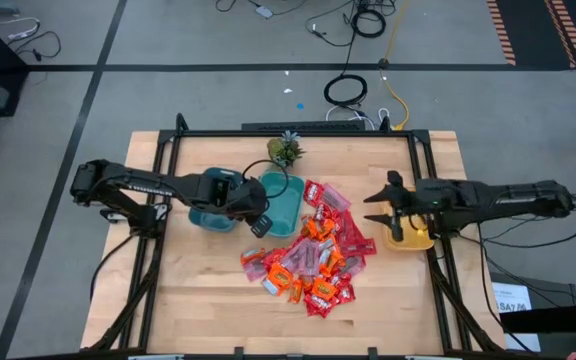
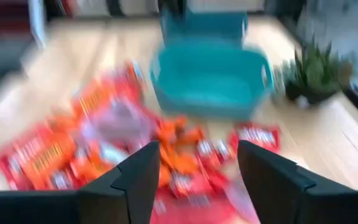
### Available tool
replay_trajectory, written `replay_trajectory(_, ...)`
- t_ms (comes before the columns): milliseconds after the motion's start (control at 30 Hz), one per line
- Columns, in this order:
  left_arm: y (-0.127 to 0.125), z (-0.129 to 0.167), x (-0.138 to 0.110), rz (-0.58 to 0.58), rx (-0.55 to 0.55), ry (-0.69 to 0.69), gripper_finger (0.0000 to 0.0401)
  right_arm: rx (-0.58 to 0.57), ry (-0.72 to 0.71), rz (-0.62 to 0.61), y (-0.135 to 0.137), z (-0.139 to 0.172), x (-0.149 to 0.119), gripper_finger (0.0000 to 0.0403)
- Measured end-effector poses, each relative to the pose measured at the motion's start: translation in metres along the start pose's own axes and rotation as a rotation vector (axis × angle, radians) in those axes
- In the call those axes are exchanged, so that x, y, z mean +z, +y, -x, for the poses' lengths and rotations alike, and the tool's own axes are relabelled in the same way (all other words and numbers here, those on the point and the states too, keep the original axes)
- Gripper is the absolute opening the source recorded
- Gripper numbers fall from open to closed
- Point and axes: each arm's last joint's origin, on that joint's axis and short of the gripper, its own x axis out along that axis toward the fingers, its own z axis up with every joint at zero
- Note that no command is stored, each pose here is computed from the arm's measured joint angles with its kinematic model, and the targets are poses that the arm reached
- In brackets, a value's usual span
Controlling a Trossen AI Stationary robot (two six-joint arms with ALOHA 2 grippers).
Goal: Sort candy
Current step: Move the yellow bin from the middle right to the top right of the table
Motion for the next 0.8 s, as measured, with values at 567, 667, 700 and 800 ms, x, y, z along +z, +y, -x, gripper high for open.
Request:
replay_trajectory(567,-0.001,0.000,0.001,0.004,-0.013,-0.014,0.0066,0.030,0.900,0.595,-0.006,-0.021,0.029,0.0253)
replay_trajectory(667,-0.001,0.000,0.002,0.004,-0.015,-0.016,0.0066,0.071,0.937,0.666,-0.010,-0.022,0.027,0.0243)
replay_trajectory(700,-0.001,0.000,0.002,0.004,-0.015,-0.016,0.0066,0.091,0.942,0.704,-0.010,-0.023,0.027,0.0241)
replay_trajectory(800,-0.002,0.000,0.002,0.005,-0.016,-0.017,0.0066,0.177,0.988,0.832,-0.010,-0.029,0.019,0.0238)
